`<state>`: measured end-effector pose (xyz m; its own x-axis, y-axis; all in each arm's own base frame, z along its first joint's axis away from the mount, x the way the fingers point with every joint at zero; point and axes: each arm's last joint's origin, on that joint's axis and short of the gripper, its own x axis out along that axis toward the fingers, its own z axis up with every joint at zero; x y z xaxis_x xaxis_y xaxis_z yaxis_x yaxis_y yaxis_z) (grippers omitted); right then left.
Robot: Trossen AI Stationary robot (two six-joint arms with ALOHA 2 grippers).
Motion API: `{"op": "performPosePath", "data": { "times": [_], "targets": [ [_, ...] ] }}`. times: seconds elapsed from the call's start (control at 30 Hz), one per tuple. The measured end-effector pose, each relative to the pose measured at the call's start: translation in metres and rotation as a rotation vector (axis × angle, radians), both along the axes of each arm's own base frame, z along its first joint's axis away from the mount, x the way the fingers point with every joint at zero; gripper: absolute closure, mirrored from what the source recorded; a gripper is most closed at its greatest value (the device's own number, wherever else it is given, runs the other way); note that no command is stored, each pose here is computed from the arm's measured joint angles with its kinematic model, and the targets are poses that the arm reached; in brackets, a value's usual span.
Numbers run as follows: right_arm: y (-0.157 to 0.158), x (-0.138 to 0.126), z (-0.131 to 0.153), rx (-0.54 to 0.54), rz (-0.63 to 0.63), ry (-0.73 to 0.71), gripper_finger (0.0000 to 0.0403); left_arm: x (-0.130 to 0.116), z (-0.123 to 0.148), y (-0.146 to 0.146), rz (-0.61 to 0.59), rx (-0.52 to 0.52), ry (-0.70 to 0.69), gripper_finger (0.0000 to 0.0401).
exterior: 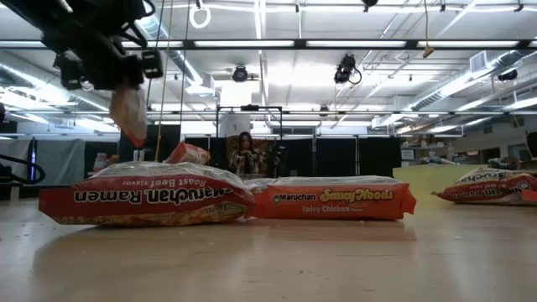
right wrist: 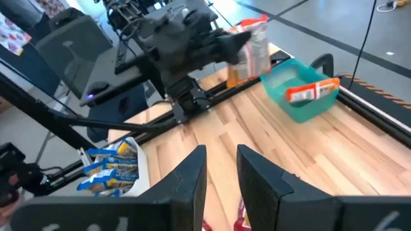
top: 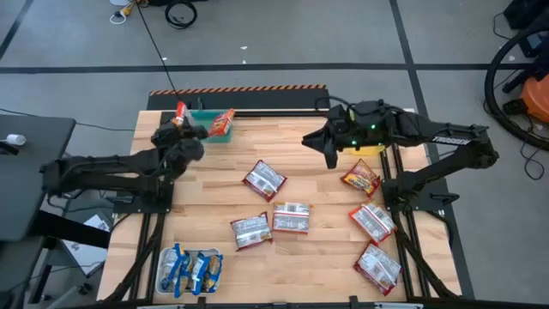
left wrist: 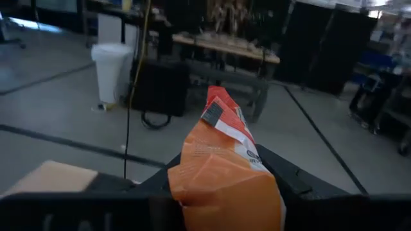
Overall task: Sort Maruchan noodles
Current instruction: Put the orange noodle pack into the green bin
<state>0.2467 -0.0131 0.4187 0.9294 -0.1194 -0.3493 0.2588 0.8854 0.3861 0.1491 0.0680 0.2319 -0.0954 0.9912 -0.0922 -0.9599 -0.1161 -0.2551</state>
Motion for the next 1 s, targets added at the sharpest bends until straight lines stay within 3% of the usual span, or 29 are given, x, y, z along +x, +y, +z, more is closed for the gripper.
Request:
{"op": "performPosePath", "data": {
  "times": [0.13,0.2,0.3,0.53,0.7,0.9,1.0],
  "targets": [
    [0.005,0.007,-0.005,-0.003,0.016,0.019,0.0311,0.01,-0.007,0.03,-0.107,-0.017,-0.004,0.0274],
    [0.006,0.009,-0.006,-0.004,0.019,0.024,0.0311,0.014,-0.009,0.043,-0.155,0.008,0.062,0.0274],
    [0.006,0.011,-0.008,-0.002,0.025,0.033,0.0311,0.013,-0.012,0.059,-0.105,0.026,0.135,0.0274],
    [0.006,0.011,-0.008,-0.016,0.061,0.039,0.0311,0.003,-0.035,0.082,-0.035,-0.013,0.122,0.0274],
    [0.007,0.01,-0.01,-0.003,0.085,0.058,0.0311,-0.012,-0.06,0.083,0.014,0.025,0.095,0.0274],
    [0.007,0.01,-0.011,0.0,0.084,0.073,0.0311,-0.027,-0.064,0.086,0.018,0.118,0.068,0.0274],
    [0.006,0.01,-0.011,0.0,0.08,0.072,0.0311,-0.025,-0.069,0.086,0.005,0.102,0.109,0.0273]
  ]
}}
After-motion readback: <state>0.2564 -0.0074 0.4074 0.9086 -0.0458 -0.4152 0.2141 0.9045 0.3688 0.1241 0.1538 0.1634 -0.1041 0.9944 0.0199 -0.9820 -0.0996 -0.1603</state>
